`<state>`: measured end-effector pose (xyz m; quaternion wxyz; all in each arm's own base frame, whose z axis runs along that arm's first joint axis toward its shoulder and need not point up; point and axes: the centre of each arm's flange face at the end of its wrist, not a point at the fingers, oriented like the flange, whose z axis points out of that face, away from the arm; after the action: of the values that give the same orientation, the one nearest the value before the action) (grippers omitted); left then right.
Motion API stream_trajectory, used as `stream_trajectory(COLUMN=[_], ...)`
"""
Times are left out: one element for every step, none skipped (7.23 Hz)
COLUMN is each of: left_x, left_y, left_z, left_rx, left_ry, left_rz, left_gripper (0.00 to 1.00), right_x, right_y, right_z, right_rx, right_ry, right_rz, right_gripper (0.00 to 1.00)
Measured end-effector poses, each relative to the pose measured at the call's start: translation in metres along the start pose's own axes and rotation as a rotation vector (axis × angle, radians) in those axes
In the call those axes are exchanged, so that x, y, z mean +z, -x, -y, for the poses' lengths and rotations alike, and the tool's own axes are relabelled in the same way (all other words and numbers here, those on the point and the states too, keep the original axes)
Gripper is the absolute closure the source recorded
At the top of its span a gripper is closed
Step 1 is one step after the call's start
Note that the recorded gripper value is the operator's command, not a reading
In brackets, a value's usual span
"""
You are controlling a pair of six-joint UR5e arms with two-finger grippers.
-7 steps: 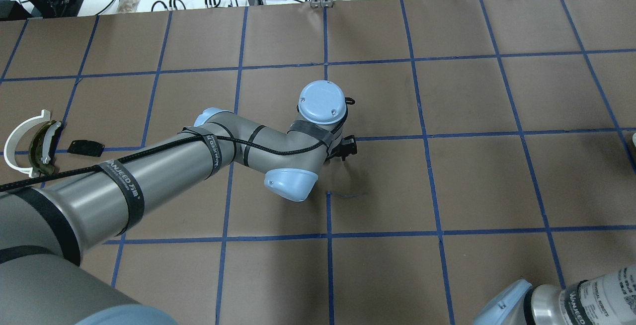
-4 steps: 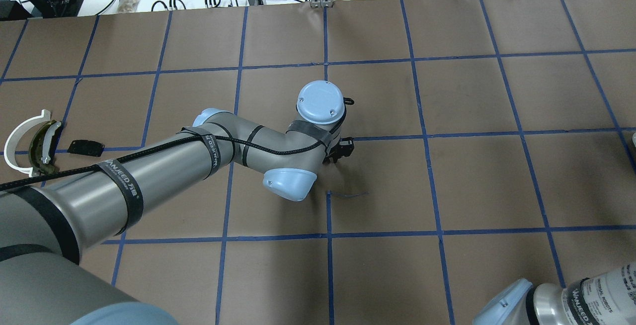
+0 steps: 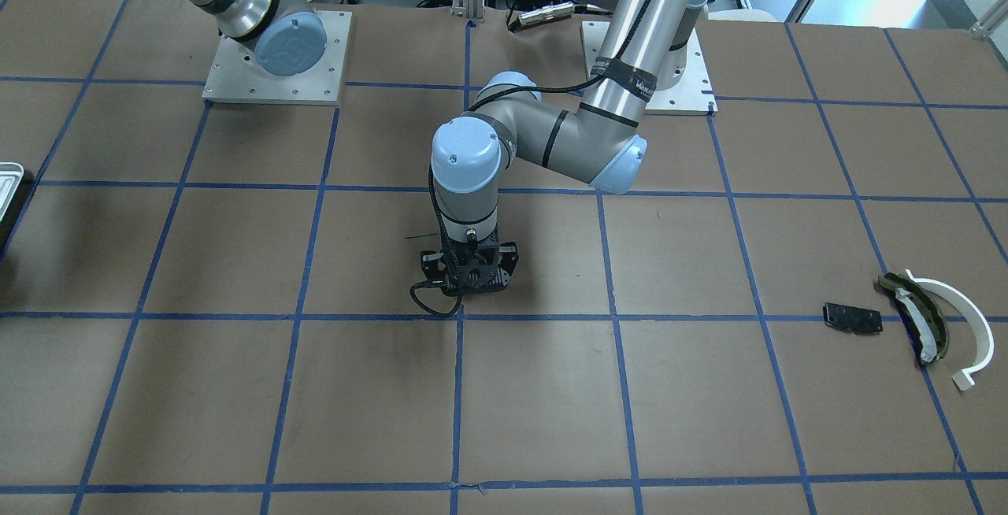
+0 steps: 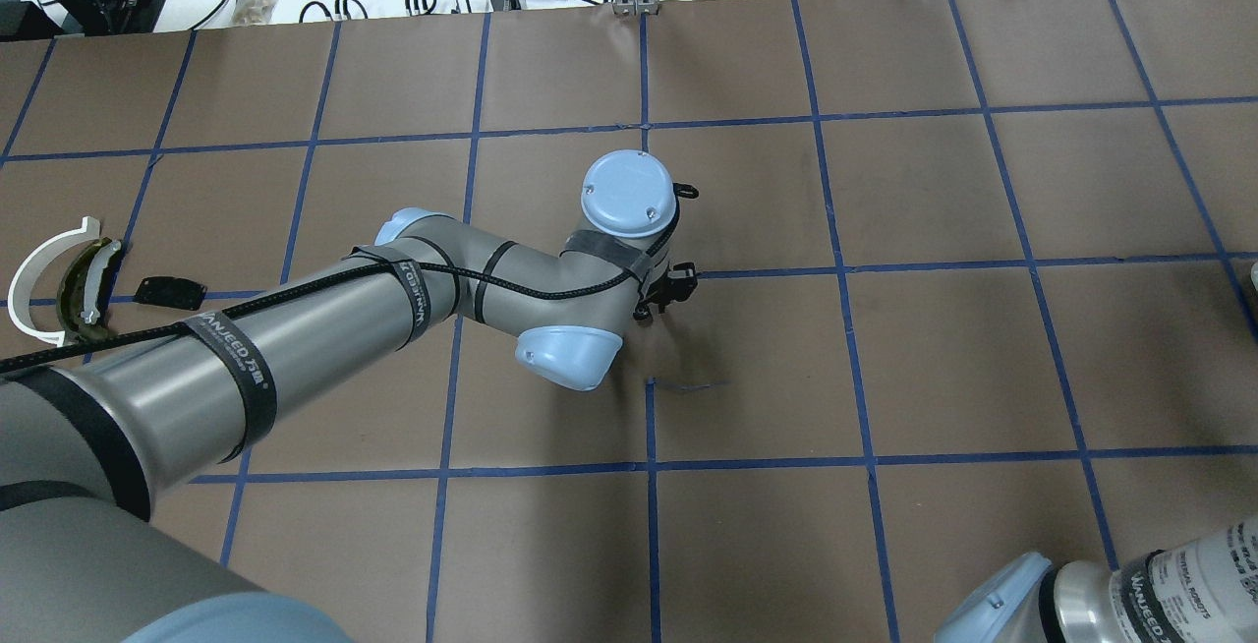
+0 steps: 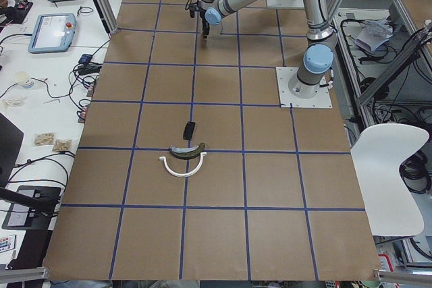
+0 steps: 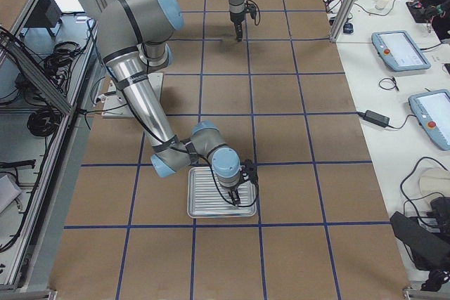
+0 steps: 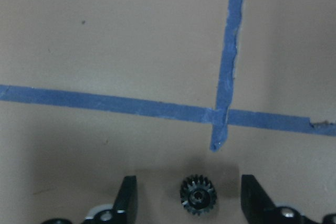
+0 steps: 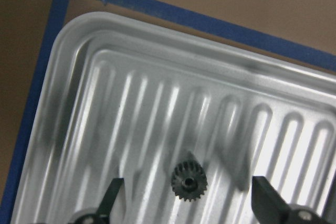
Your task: Place bearing gear from tray to pile
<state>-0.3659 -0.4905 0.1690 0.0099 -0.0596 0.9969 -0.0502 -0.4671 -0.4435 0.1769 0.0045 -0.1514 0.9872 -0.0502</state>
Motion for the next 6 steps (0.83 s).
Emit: stream_trajectory(left_x=[0.000,-0.001,-0.001,-0.002,-0.010,-0.032], left_y=[0.001,0.001,0.001,0.001,0.001,0.007], left_z=[0.001,0.002,0.003,0.003,0.007,0.015], left_rx=[0.010,0.027,0.036,0.039,0.044,0.044], left_ry=[0.000,0.000,-0.002,-0.007,-0.023,-0.054], left_rz=[-0.003,-0.007,-0.010,-0.013,-0.019,-0.030], left_gripper=[0.98,0.98,0.99,0.99,0.99,0.98], right_x=[0.000,0.000,0.000,0.000,0.000,-0.001], right_y=[0.001,0.001,0.001,0.001,0.001,0.001], right_z=[0.001,0.002,0.003,0.003,0.004,0.004], right_rx=[0.002,0.007,0.014,0.017,0.016,0.014], right_ry=[-0.007,-0.010,-0.012,-0.013,-0.013,-0.013], right_rz=[0.002,0.004,0.005,0.004,0.003,0.002], right_gripper=[0.47,0.57,0.70,0.81,0.91,0.92])
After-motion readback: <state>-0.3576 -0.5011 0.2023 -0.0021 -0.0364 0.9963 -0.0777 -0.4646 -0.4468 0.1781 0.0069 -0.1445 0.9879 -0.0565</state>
